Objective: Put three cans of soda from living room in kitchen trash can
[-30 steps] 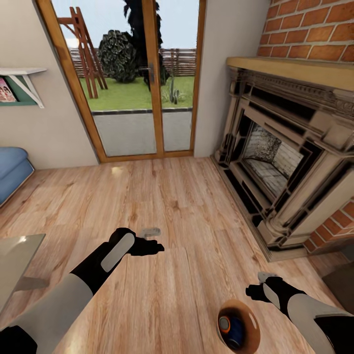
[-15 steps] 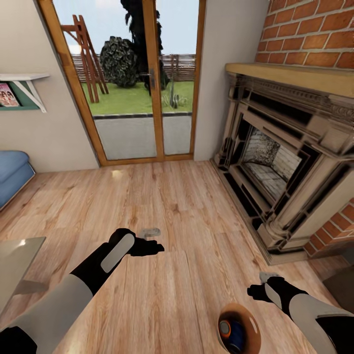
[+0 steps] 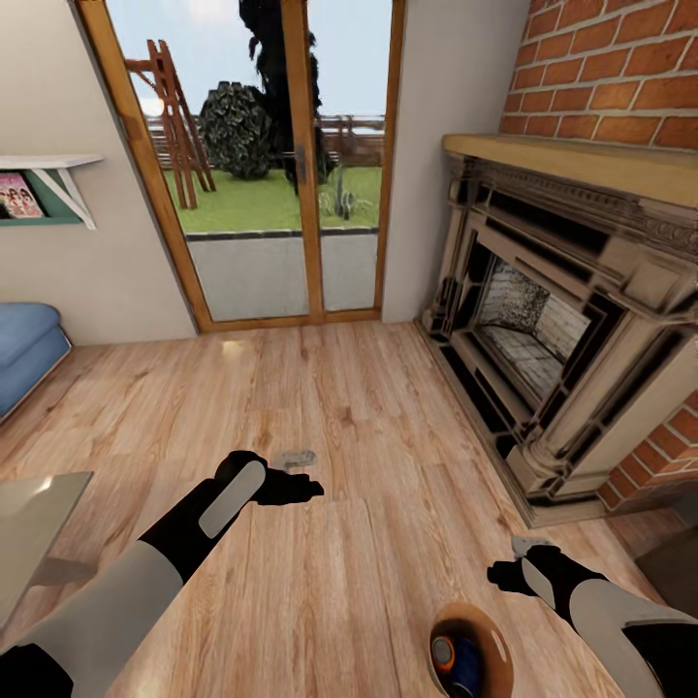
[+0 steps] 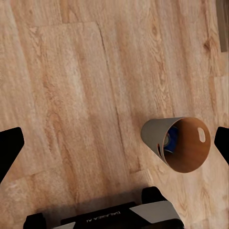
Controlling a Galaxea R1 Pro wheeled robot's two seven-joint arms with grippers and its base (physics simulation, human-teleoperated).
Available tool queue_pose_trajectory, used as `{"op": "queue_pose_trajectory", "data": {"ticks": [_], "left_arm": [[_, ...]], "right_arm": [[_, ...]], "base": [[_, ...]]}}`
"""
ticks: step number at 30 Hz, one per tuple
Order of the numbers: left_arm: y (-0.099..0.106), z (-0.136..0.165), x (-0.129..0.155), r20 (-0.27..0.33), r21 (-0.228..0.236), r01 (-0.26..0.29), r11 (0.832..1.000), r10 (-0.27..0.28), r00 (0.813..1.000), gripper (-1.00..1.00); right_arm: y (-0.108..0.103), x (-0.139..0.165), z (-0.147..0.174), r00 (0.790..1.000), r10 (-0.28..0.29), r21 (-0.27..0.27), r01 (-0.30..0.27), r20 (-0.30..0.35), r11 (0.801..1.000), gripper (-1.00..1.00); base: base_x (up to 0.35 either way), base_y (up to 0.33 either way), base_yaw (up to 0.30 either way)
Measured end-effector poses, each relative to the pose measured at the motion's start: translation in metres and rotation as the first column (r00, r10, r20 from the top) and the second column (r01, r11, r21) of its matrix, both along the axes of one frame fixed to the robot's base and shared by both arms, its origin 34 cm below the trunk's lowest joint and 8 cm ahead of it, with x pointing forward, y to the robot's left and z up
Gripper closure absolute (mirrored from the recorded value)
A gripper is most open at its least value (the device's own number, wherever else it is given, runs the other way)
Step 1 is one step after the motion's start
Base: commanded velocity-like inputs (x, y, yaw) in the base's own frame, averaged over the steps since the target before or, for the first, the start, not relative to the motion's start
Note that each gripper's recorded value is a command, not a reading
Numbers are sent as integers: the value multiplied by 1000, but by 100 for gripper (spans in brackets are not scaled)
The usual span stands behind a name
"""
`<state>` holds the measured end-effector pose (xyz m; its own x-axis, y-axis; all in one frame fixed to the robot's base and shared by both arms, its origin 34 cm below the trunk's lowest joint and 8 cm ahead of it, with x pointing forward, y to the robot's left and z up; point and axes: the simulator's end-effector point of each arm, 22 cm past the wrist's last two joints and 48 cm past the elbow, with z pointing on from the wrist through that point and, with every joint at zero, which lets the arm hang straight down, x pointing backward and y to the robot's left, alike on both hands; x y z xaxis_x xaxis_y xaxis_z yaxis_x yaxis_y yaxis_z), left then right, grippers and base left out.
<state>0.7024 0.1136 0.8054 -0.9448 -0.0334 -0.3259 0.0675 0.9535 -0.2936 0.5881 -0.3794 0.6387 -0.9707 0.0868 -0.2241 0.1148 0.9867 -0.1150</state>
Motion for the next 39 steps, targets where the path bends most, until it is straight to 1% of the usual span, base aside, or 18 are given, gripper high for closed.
{"op": "queue_pose_trajectory", "data": {"ticks": [19, 25, 28, 31, 35, 39], "left_arm": [[1, 21, -5, 3, 5, 1, 1000, -1, 1000, -100], [8, 20, -12, -19, 22, -10, 1000, 11, 1000, -100], [21, 7, -22, -58, 48, -28, 998, 30, 998, -100], [29, 0, -30, -81, 64, -44, 997, 49, 995, -100], [49, -20, -46, -128, 102, -80, 992, 93, 987, -100], [66, -36, -61, -161, 139, -105, 985, 127, 979, -100]], "right_arm": [[2, -1, 23, 1000, 2, -3, -2, 12, 1000, -100], [0, 0, 33, 1000, 1, -6, -1, 22, 1000, -100], [0, 0, 37, 1000, 1, -6, -1, 26, 1000, -100], [1, 1, 42, 1000, 2, -5, -2, 31, 1000, -100], [1, -4, 46, 999, 3, -6, -2, 34, 1000, -100], [0, 0, 52, 998, 5, -10, -5, 61, 1000, -100]], "base": [[0, 0, 0], [0, 0, 0], [0, 0, 0], [0, 0, 0], [0, 0, 0], [0, 0, 0]]}}
